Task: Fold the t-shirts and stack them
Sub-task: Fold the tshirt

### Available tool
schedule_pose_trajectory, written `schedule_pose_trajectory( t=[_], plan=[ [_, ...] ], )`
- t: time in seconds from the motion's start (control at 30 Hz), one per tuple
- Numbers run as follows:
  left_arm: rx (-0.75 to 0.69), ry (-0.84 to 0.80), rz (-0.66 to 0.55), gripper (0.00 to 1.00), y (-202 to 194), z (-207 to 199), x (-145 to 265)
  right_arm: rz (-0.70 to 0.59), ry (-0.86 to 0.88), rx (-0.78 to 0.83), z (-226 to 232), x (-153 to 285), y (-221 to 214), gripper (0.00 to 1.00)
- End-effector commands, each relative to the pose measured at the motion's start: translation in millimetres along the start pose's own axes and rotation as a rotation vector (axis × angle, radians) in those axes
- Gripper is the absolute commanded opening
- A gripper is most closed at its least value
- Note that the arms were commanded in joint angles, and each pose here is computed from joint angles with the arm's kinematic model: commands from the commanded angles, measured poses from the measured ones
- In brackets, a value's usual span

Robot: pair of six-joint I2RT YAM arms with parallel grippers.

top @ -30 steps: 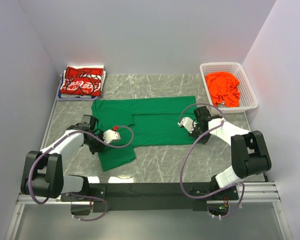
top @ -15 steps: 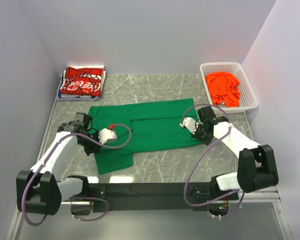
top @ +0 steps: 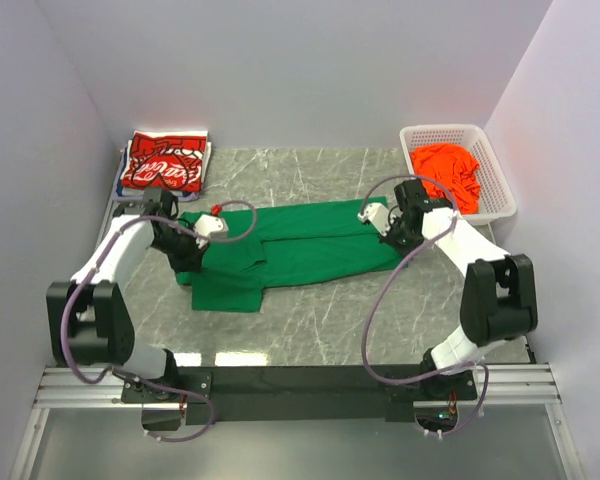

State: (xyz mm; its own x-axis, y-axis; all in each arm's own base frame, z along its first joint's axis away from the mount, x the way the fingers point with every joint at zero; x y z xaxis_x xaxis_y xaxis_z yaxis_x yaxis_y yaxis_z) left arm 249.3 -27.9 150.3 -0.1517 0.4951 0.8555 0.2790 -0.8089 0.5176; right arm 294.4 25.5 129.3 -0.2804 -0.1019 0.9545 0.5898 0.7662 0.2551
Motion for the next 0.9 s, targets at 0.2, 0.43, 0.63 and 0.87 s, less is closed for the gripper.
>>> schedule_pose_trajectory(
  t=[0.2, 0.43, 0.63, 0.87],
  plan=[
    [0.087, -0.003, -0.105, 0.01, 15.1, 53.7, 5.1, 0.007, -0.017, -0.017, -45.3, -10.4, 29.7, 0.0],
    [0.17, -0.029, -0.115, 0.01, 3.9, 88.6, -18.9, 0.019, -0.032, -0.041, -68.8, -34.4, 48.7, 0.0],
    [0.223, -0.029, -0.116, 0.01, -9.2, 105.0, -30.8, 0.027, -0.041, -0.067, -78.6, -53.4, 57.4, 0.0],
    [0.222, -0.036, -0.155, 0.01, -3.0, 107.8, -19.4, 0.02, -0.059, -0.07, -80.8, -49.7, 56.9, 0.0]
  ],
)
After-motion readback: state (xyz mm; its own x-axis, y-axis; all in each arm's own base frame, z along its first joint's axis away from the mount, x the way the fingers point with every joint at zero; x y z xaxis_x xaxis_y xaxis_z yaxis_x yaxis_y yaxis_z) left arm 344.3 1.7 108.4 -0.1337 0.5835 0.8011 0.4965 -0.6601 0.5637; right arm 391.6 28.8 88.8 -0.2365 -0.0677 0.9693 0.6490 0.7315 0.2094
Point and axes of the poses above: each gripper's point midway between its finger pads, its own x axis back along the fingers, its own z axis along the line the jaws close on, y = z × x, the point moved 6 cm from there along x, back along the fingers, and after that the axes turned 8 degrees about -x, right-handed, at the moved point
